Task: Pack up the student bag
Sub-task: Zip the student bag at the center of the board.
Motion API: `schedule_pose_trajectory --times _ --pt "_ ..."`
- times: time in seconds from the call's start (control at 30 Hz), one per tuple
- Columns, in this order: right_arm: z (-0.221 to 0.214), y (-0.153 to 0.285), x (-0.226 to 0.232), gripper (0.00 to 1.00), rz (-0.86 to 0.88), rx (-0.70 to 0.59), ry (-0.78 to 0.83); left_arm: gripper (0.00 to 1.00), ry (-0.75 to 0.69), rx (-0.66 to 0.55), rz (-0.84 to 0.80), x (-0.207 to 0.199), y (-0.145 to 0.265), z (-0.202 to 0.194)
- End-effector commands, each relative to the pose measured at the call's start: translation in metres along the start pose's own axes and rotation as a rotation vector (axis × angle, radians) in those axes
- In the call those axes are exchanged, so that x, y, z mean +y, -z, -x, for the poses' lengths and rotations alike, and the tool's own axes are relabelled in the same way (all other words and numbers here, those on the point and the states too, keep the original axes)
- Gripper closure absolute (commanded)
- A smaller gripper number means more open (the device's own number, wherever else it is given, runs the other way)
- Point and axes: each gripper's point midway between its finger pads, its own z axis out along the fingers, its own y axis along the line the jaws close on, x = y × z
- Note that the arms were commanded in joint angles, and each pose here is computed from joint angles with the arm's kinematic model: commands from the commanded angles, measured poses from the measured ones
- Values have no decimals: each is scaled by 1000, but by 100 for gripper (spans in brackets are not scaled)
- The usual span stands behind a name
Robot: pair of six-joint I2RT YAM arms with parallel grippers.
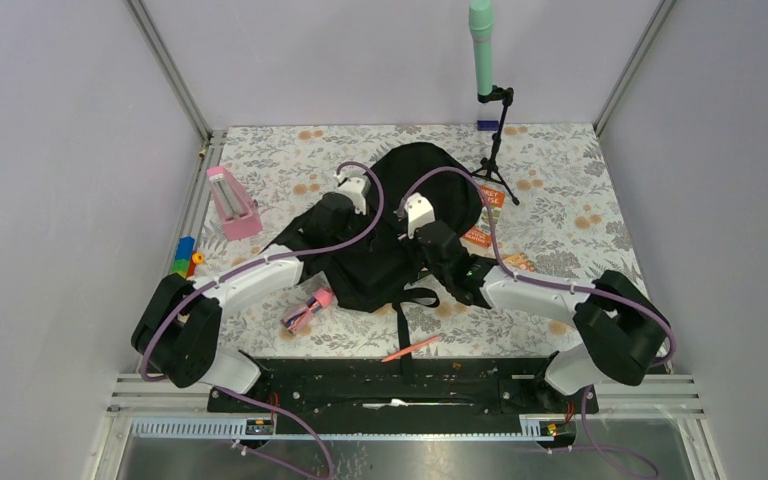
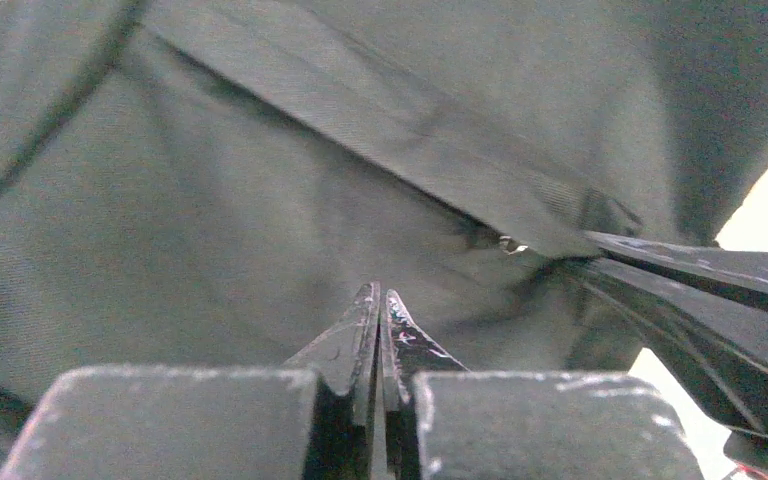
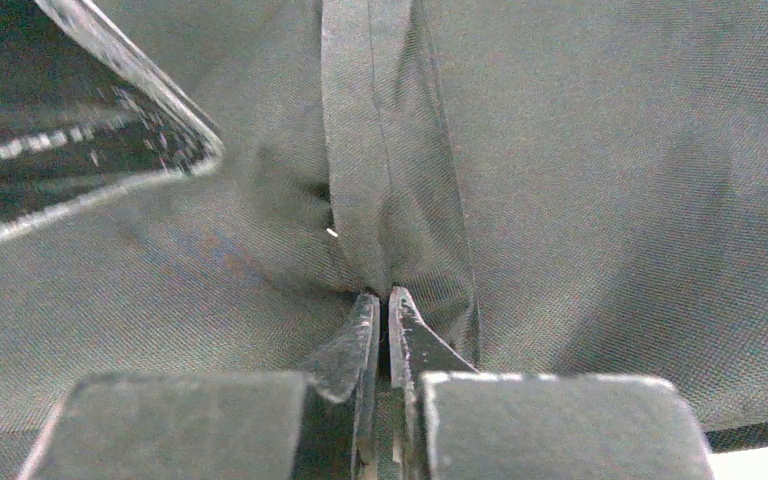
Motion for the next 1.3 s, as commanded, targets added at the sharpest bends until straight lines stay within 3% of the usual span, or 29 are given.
schedule_pose_trajectory --times 0.0,0.23,0.4,0.57,0.7,0.83,0.97,1.27 --pt "12 18 -25 100 -99 -41 -40 100 3 -98 121 17 6 38" --pt "9 29 -24 100 -86 -52 -120 100 25 -90 161 28 -1 44" --pt "9 31 -23 100 -83 -51 -137 100 -13 -114 -76 -14 5 43" --pt "9 33 -24 100 -83 -67 -167 76 -22 -150 -240 -45 28 40" --pt "10 33 -21 100 -72 -79 -195 55 61 -135 -321 -69 35 34" --pt "9 32 -18 100 -59 -81 -216 40 188 -114 -360 -85 31 26" --pt "9 34 -16 100 -49 -84 -228 37 283 -75 -355 -92 17 16" --pt "7 38 -18 100 -50 -84 -229 37 322 -42 -321 -97 -3 9"
